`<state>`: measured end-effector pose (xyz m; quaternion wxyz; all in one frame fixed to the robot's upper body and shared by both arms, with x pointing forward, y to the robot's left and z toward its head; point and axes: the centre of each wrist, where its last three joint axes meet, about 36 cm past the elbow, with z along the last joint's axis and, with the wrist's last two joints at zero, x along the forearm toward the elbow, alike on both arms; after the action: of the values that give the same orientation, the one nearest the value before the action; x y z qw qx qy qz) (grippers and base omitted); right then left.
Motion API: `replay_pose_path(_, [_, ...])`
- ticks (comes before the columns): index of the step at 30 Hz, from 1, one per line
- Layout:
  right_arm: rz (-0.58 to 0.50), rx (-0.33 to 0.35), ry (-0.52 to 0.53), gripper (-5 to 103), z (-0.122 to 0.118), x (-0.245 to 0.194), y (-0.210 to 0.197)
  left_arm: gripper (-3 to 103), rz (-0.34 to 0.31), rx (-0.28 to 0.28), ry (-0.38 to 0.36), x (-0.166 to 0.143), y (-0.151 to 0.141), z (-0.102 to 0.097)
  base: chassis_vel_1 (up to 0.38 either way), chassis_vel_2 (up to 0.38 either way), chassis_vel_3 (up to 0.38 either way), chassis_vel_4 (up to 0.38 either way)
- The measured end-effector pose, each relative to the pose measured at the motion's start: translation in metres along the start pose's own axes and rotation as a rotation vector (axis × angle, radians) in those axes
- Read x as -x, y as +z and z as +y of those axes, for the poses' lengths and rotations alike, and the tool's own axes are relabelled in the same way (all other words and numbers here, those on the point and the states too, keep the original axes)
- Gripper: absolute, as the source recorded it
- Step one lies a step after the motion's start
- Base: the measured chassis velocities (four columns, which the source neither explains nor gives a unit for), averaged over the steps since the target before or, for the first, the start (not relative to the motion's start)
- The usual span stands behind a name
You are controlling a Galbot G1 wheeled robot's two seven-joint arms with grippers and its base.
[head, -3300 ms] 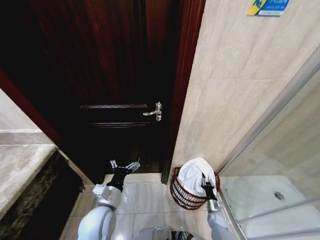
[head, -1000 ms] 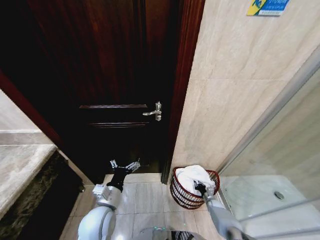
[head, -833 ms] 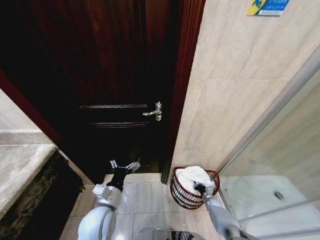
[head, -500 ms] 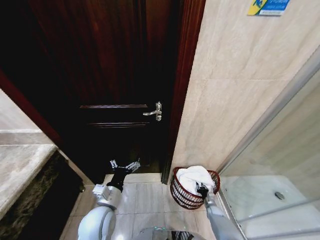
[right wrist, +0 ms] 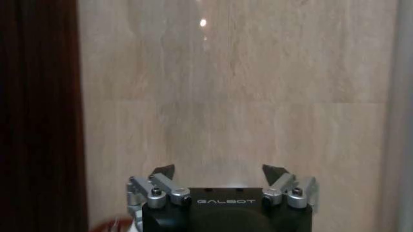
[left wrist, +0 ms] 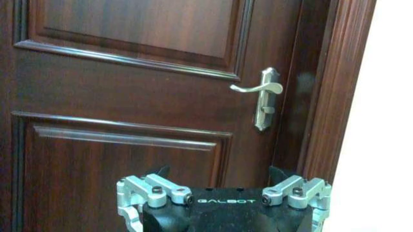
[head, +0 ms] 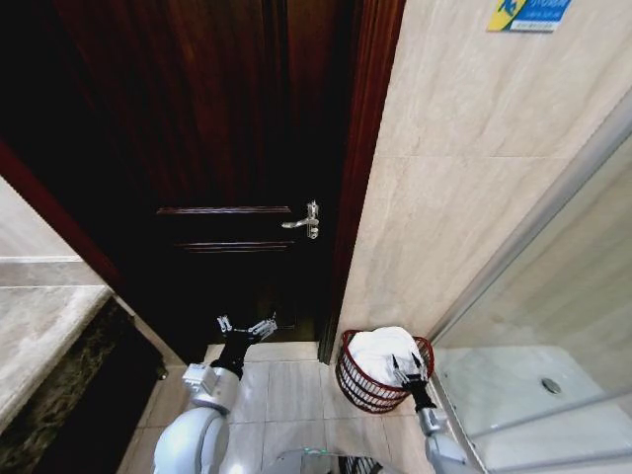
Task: Discard the used towel into the hamper.
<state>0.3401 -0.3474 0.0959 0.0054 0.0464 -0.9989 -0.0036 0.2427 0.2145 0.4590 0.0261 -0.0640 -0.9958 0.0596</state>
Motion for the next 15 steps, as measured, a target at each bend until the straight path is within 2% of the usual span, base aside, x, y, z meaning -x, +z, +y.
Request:
replay_pose_path(3, [0.093, 0.054, 0.034, 99, 0.006, 0.040, -0.008, 100, 0.000, 0.000, 0.000, 0.000, 0.000, 0.000, 0.000, 0.000, 0.000, 0.000])
replay_pose_path(4, [0.093, 0.054, 0.034, 99, 0.006, 0.040, -0.008, 100, 0.000, 0.000, 0.000, 0.000, 0.000, 0.000, 0.000, 0.000, 0.000, 0.000])
replay_pose_path(8, [0.214, 0.105, 0.089, 100, 0.000, 0.070, -0.003, 100, 0.000, 0.000, 0.000, 0.000, 0.000, 0.000, 0.000, 0.000, 0.000, 0.000])
replay_pose_path(9, [0.214, 0.105, 0.089, 100, 0.000, 0.070, -0.003, 100, 0.000, 0.000, 0.000, 0.000, 0.000, 0.000, 0.000, 0.000, 0.000, 0.000])
replay_pose_path(12, [0.333, 0.161, 0.146, 100, -0.002, 0.083, 0.002, 100, 0.000, 0.000, 0.000, 0.000, 0.000, 0.000, 0.000, 0.000, 0.000, 0.000])
replay_pose_path(15, [0.392, 0.153, 0.146, 100, 0.002, 0.079, 0.006, 100, 0.000, 0.000, 0.000, 0.000, 0.000, 0.000, 0.000, 0.000, 0.000, 0.000])
